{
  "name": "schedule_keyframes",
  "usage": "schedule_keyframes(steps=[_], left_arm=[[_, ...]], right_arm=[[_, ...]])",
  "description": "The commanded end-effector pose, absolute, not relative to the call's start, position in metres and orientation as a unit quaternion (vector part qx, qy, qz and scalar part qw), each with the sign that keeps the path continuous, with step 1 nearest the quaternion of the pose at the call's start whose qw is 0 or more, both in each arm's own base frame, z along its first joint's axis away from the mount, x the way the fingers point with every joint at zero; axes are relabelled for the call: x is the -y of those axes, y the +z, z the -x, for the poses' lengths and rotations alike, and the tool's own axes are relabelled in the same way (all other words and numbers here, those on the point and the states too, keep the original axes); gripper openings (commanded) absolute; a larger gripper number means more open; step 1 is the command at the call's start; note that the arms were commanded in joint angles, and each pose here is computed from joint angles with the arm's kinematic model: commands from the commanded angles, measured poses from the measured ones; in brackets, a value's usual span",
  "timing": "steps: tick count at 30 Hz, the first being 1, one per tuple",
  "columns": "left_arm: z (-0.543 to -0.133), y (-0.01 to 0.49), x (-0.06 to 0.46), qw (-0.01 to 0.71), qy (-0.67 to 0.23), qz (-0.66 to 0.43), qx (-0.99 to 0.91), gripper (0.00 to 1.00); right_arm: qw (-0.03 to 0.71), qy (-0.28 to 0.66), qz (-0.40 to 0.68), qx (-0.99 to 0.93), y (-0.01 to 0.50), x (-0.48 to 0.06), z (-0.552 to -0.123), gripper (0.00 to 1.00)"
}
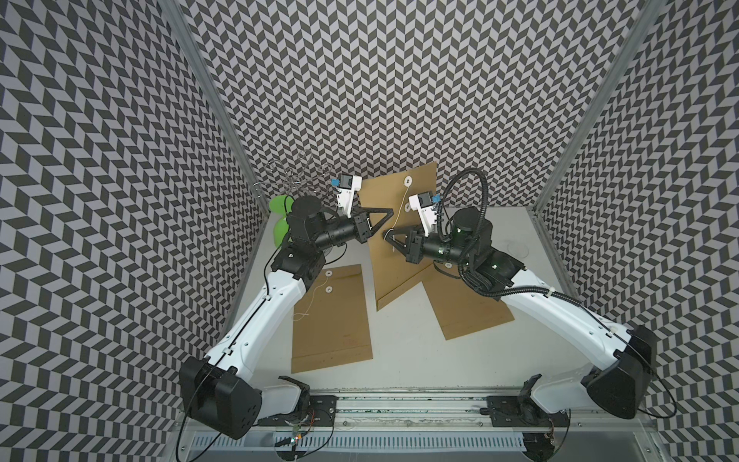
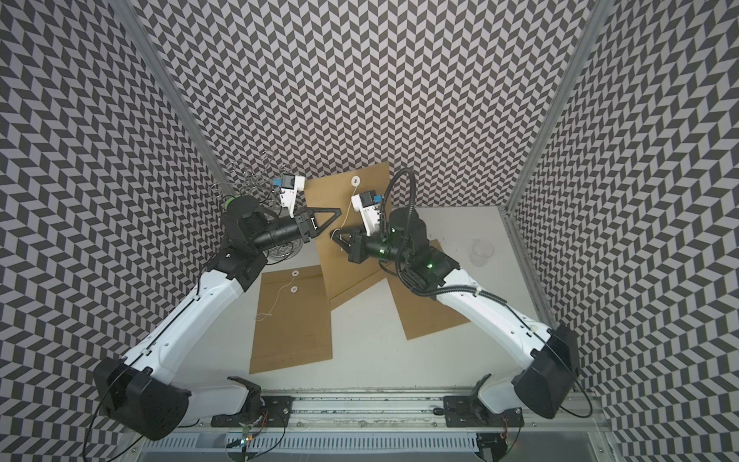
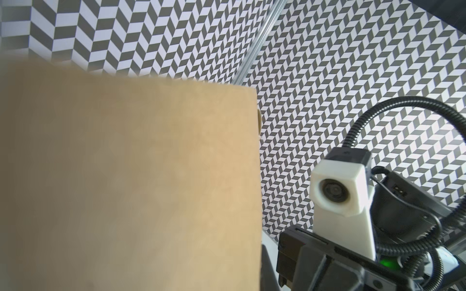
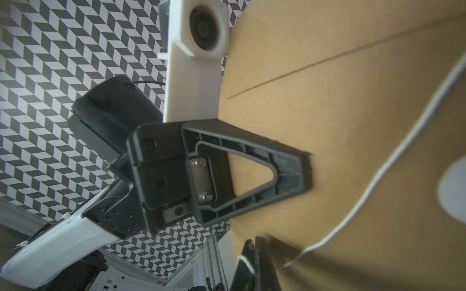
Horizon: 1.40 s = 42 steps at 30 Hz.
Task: Close the mouth of the file bag
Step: Close the file bag.
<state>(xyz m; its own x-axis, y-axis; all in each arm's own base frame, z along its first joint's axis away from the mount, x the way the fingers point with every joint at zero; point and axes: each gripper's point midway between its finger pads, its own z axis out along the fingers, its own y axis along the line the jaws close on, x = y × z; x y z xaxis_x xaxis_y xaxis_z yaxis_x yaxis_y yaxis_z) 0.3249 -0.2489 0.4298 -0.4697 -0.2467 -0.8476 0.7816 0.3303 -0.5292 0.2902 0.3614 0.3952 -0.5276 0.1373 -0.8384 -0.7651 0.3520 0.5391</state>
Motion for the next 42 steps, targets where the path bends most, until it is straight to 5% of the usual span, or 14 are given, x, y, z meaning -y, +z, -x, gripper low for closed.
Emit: schedule_keyframes(steps=[1,42], left_arm=[[-0.309,0.466,0.245,0.505,-0.549,-0.233,-0.624,0.0],[-0.248,0.489,0.26,0.47,-0.588,-0.35,-0.557,0.0]], right_arm=[[0.451,0.53,0.23,-0.68,0.413,-0.349,-0.284,0.0],[0.453,0.5,0.149,-0.722,0.372,-0.277,-0.347,0.0]])
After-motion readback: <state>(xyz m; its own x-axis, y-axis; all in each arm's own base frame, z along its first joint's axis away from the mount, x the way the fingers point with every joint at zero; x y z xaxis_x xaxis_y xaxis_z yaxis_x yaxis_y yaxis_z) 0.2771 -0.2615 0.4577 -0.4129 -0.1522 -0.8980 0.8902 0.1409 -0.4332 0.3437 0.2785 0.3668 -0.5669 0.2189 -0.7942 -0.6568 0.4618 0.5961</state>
